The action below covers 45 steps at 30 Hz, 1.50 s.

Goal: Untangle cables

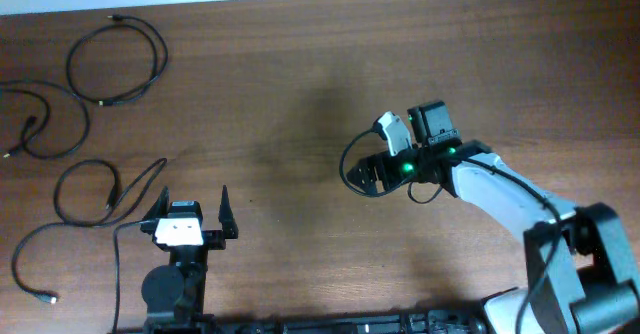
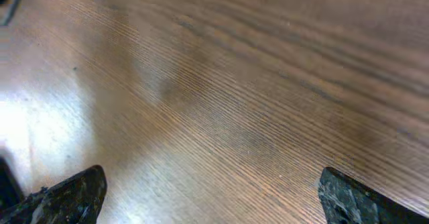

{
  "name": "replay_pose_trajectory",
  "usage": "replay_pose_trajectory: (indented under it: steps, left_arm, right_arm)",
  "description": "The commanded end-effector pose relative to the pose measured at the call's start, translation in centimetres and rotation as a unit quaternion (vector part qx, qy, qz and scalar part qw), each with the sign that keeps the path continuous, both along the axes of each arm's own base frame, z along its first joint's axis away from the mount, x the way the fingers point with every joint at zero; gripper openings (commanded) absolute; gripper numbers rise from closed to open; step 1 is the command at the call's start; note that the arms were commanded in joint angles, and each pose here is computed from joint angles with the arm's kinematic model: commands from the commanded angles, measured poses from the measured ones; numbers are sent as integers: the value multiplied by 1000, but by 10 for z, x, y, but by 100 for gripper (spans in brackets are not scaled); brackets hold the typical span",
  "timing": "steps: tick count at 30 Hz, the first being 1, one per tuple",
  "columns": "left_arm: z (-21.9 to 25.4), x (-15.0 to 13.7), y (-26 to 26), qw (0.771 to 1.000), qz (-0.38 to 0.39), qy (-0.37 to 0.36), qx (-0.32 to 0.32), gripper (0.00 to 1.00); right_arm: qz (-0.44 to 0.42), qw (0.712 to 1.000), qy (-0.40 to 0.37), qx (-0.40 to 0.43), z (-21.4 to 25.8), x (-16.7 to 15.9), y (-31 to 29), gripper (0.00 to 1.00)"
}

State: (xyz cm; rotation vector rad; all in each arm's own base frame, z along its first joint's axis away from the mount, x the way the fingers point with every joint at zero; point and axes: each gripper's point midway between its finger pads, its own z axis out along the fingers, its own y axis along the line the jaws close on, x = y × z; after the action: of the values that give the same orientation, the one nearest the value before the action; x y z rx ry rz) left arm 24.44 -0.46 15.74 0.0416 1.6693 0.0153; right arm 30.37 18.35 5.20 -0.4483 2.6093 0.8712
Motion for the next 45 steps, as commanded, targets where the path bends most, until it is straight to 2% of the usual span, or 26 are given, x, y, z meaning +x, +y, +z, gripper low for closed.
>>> replay_pose_trajectory:
  steps: [1,4,5,6,9,10,13,17,18,19,24,25,27,32,45]
  left_arm:
    - [-3,0,1,1000,3,2,-1,99]
    - [-3,0,1,1000,3,2,-1,99]
    - [-3,0,1,1000,3,2,-1,99]
    - [-3,0,1,1000,3,2,-1,99]
    - [-3,0,1,1000,3,2,-1,99]
    - [-3,0,1,1000,3,2,-1,99]
    - [-3,0,1,1000,3,2,-1,99]
    - [-3,0,1,1000,3,2,-1,99]
    - [-3,0,1,1000,3,2,-1,99]
    - [-3,0,1,1000,3,2,-1,99]
    - [-3,0,1,1000,3,2,-1,99]
    - [-3,0,1,1000,3,2,-1,99]
    - [-3,0,1,1000,3,2,-1,99]
    - [-3,0,1,1000,3,2,-1,99]
    - [-3,0,1,1000,3,2,-1,99]
  right_arm:
    - [-2,997,-72,21,49,7,2,99]
    - [-2,986,-160,46,110,3,1,99]
    - [-6,978,-207,26,126,6,-7,99]
    - [-51,959,-276,-25,152,15,-31,99]
    - [-76,925,-371,-14,213,-5,-46,99]
    - [-106,911,-398,-39,225,-6,-63,99]
    - [-173,886,-423,-71,229,-22,-114,99]
    - [-183,821,-534,-80,205,-57,-132,99]
    - [-172,798,-569,-99,191,-65,-134,99]
    - [-167,791,-577,-114,181,-66,-136,99]
    - [-208,785,-563,-153,135,-59,-161,99]
    - [-210,781,-569,-150,131,-58,-161,99]
    - [-255,791,-542,-124,117,-58,-168,99]
    - [-269,800,-520,-129,106,-58,-173,99]
    - [-269,801,-520,-129,106,-58,-173,99]
